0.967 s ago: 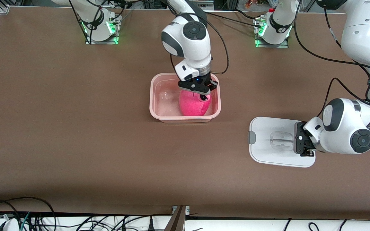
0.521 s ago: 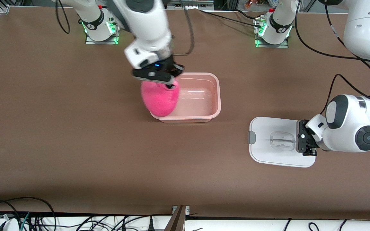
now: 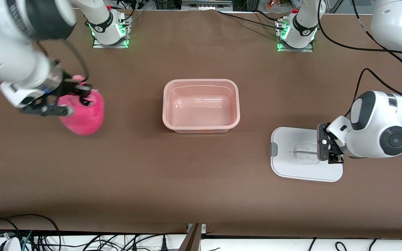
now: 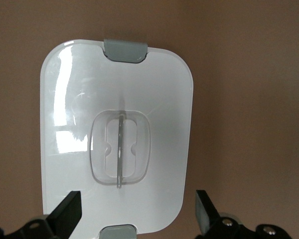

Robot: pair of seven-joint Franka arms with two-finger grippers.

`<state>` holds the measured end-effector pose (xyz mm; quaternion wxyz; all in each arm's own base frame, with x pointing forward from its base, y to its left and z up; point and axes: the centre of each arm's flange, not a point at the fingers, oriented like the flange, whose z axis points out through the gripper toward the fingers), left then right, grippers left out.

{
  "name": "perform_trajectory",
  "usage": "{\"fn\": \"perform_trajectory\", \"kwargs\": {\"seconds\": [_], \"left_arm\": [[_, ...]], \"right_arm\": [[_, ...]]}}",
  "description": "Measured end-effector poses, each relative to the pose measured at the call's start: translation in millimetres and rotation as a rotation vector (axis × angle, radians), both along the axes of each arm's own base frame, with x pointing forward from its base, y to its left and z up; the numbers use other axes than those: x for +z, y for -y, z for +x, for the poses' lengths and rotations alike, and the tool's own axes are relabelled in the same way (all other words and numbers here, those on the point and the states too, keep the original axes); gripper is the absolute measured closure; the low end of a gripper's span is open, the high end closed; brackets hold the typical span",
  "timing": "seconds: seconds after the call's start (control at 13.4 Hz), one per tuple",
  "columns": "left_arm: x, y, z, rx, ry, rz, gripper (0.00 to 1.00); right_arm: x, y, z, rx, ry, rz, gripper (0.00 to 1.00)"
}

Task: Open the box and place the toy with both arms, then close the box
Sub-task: 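Carry the plush beside the tub and lower it to the table, then open the right gripper to release the plush on the table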

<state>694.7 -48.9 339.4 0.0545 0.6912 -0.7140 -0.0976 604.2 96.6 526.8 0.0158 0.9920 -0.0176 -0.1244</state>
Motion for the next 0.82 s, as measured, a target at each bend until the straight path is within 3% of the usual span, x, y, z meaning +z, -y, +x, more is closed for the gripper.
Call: {"fn": "perform_trajectory", "kwargs": {"seconds": [0.22, 0.3, 0.6, 0.82], "left_arm": [[-28, 4, 3, -0.022, 0.007, -0.006, 0.00], [-31, 2, 3, -0.023, 0.006, -0.007, 0.00], [-31, 1, 3, -0.023, 0.006, -0.008, 0.00], [-31, 1, 3, -0.023, 0.006, -0.008, 0.00]], "right_arm": [[-43, 66, 17, -0.002, -0.066, 0.012, 0.92], [-51, 68, 20, -0.002, -0.072, 0.012, 0.85], [-51, 33, 23, 0.049, -0.052, 0.009, 0.45], [-32, 37, 25, 0.044, -0.016, 0.012, 0.10]]}}
